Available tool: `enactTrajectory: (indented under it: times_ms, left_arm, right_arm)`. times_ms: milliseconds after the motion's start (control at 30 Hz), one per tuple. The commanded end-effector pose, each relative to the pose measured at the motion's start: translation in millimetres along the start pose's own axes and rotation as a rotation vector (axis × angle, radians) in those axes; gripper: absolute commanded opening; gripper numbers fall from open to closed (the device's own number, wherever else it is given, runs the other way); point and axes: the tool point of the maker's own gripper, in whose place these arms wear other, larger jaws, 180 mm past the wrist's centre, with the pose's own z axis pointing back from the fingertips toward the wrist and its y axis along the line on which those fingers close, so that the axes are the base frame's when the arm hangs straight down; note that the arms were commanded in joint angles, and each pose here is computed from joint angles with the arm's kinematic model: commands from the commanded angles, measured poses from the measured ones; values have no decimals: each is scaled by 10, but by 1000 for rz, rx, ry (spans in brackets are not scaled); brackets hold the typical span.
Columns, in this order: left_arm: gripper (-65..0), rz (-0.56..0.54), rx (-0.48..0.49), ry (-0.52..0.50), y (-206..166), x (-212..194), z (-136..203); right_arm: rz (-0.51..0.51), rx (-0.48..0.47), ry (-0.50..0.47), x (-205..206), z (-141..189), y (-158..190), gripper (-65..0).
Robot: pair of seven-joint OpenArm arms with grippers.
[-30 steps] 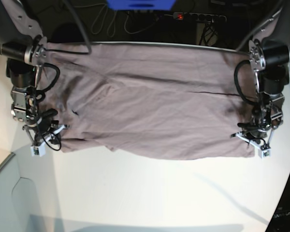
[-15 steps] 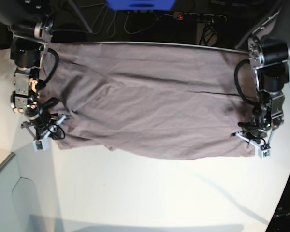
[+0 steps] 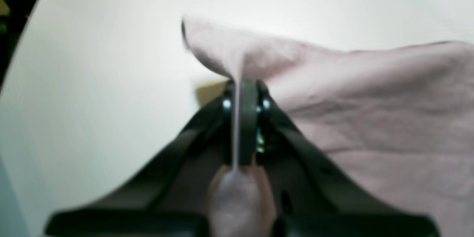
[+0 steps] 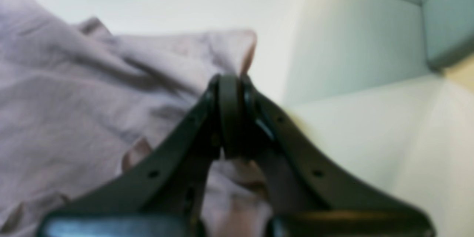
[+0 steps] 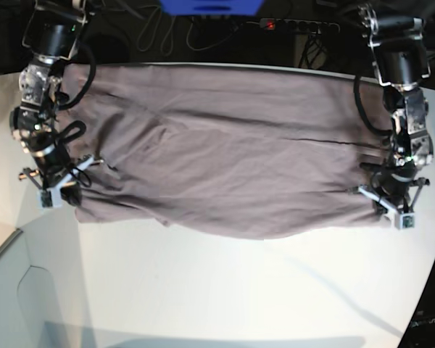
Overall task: Layout the t-shirt on the table in an organized manner, then fold the t-shirt properly
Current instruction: 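Lift the held shirt half and fold it toward the held edge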
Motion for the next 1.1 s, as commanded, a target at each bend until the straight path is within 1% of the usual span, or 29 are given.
enactTrajectory:
  times_ms: [0,67,167,333,600,833,867,900,1000,1033,1067]
  left_arm:
    - [-650,26,38,-73,142,246,26]
    - [-650,84,73,-93,259,258,79]
    - [-650,121,107,-104,376,193,186]
    - [-650,105,111,-108,371,132,293]
    - [-650,240,68,-61,317,-276,412]
    - [-650,251,70,-12,330,-543,503]
    - [-635,257,70,-7,331,-576,516]
    - [-607,261,70,-2,337,-606,531]
    - [-476,279,67,8,336,-684,580]
    - [-425,285,66,9,336,-704,600]
    - [-384,293,64,14,336,-736,618]
  right_arm:
    - [-2,-19,-72,195,54,-91,-650]
    - [-25,-21,-80,165,153,-73,-650]
    - [-51,-15,-79,80,307,-22,-650]
    - [-64,-13,-59,-66,513,69,-650]
    - [-82,0,29,-454,690,156,-650]
    - [-86,12,63,-577,725,203,-650]
    - [-86,12,66,-584,725,199,-650]
    - [-84,12,68,-589,725,199,-650]
    - [-78,14,114,-663,729,193,-650]
    - [-68,12,138,-698,740,157,-640]
    - [-63,12,154,-713,736,149,-611]
